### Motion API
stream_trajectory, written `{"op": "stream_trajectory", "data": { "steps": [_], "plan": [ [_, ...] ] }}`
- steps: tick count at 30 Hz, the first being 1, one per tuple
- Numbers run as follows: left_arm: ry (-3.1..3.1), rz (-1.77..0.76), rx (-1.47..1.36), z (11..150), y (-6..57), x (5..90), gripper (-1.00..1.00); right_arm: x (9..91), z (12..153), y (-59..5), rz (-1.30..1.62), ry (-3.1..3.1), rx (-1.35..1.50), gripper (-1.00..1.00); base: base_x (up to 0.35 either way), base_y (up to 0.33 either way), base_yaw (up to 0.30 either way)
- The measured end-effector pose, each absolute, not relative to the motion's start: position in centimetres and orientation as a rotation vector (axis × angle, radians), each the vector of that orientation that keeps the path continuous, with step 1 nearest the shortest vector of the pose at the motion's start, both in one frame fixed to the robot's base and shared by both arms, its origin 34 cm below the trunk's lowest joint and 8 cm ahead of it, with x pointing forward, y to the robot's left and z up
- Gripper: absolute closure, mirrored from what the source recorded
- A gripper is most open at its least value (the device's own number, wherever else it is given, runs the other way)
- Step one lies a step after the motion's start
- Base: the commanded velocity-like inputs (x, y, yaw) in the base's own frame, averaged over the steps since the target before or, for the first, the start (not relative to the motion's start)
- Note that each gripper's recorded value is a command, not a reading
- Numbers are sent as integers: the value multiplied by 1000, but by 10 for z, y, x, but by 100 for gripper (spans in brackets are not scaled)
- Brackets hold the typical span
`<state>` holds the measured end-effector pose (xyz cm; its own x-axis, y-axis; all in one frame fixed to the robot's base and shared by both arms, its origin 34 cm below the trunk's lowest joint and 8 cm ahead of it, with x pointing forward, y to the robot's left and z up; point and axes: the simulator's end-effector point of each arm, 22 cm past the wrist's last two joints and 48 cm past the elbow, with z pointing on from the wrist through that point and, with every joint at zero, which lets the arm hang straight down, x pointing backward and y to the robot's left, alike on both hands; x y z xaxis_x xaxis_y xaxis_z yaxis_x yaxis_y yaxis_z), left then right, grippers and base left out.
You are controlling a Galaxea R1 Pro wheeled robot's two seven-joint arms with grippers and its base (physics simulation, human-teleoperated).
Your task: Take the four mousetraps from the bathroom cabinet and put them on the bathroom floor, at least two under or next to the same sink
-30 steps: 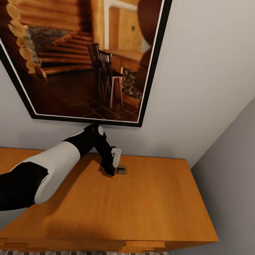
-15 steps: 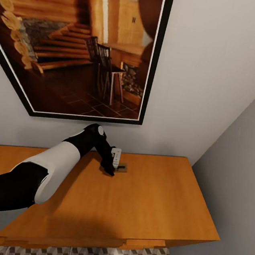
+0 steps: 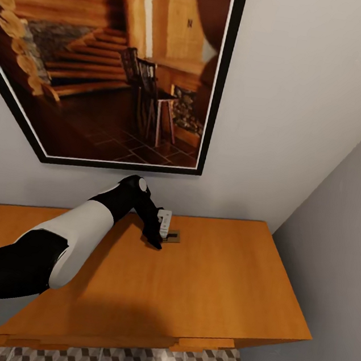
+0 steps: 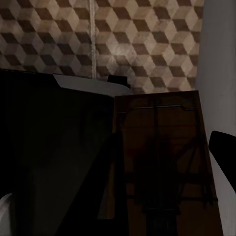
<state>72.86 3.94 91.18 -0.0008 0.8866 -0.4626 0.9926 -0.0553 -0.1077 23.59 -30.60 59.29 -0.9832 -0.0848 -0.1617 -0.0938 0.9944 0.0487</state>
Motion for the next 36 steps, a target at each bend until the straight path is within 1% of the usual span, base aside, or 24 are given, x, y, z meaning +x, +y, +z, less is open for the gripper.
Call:
{"op": "stream_trajectory", "data": {
  "steps": [36],
  "plan": [
    [1981, -625, 2016, 902, 39, 731, -100, 225, 590, -306, 86, 3003, -137, 100, 0, 0, 0]
  ]
}}
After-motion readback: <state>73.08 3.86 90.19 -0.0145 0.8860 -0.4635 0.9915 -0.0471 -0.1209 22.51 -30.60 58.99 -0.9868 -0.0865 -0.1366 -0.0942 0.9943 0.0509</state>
